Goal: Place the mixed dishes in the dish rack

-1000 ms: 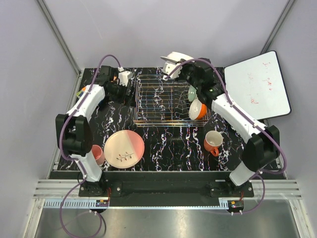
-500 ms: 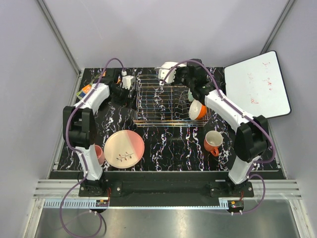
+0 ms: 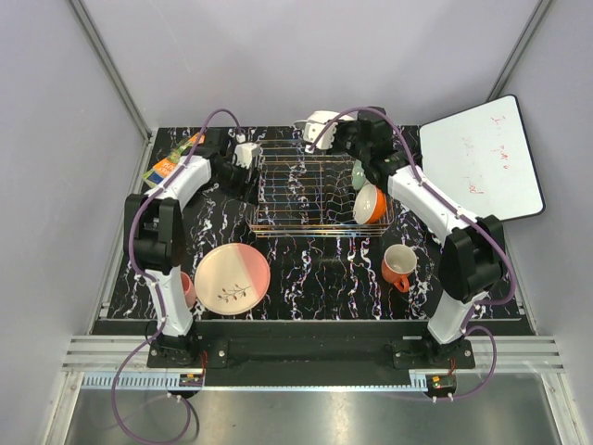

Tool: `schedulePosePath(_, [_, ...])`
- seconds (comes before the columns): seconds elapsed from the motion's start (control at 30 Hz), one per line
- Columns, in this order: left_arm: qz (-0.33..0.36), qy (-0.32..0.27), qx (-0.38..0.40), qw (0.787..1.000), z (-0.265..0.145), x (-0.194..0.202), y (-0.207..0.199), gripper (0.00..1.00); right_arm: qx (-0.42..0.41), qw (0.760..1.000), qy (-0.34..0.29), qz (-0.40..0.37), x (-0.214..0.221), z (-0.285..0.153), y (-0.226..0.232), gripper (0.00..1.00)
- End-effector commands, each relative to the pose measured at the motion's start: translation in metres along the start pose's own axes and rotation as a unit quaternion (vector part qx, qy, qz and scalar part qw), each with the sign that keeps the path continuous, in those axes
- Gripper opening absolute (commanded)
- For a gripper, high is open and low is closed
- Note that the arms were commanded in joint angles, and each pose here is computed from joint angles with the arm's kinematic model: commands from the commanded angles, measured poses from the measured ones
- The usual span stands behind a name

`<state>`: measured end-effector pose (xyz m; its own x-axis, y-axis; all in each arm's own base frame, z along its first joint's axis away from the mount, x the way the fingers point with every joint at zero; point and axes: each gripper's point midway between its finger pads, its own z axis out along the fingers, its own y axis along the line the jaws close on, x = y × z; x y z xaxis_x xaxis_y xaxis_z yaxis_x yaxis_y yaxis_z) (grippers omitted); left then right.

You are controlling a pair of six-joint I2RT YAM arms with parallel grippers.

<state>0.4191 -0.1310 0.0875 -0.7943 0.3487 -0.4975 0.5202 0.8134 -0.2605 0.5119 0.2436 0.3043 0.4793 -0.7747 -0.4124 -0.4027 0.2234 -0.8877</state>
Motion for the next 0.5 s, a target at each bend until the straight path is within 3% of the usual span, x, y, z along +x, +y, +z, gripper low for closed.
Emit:
schedulePosePath(0.0, [0.038, -0.021, 0.024, 0.999, -0.004, -0.006, -0.012, 0.66, 0.142, 0.987, -0.066, -0.033, -0.048, -0.035, -0.096, 0.0])
schedulePosePath(0.23, [0.049, -0.014, 0.031, 0.998, -0.002, 0.0, -0.018, 0.52, 0.14, 0.988, -0.067, -0.028, -0.048, -0.042, -0.092, 0.0])
schedulePosePath(0.27, [0.051, -0.013, 0.03, 0.998, -0.001, 0.0, -0.018, 0.42, 0.138, 0.988, -0.067, -0.026, -0.047, -0.041, -0.089, 0.0])
schedulePosePath(0.33, [0.055, -0.012, 0.032, 0.998, -0.001, 0.0, -0.02, 0.35, 0.137, 0.988, -0.067, -0.025, -0.047, -0.042, -0.087, 0.0])
schedulePosePath(0.47, [0.065, -0.012, 0.031, 0.997, -0.002, 0.001, -0.022, 0.33, 0.138, 0.988, -0.067, -0.023, -0.047, -0.046, -0.088, 0.0])
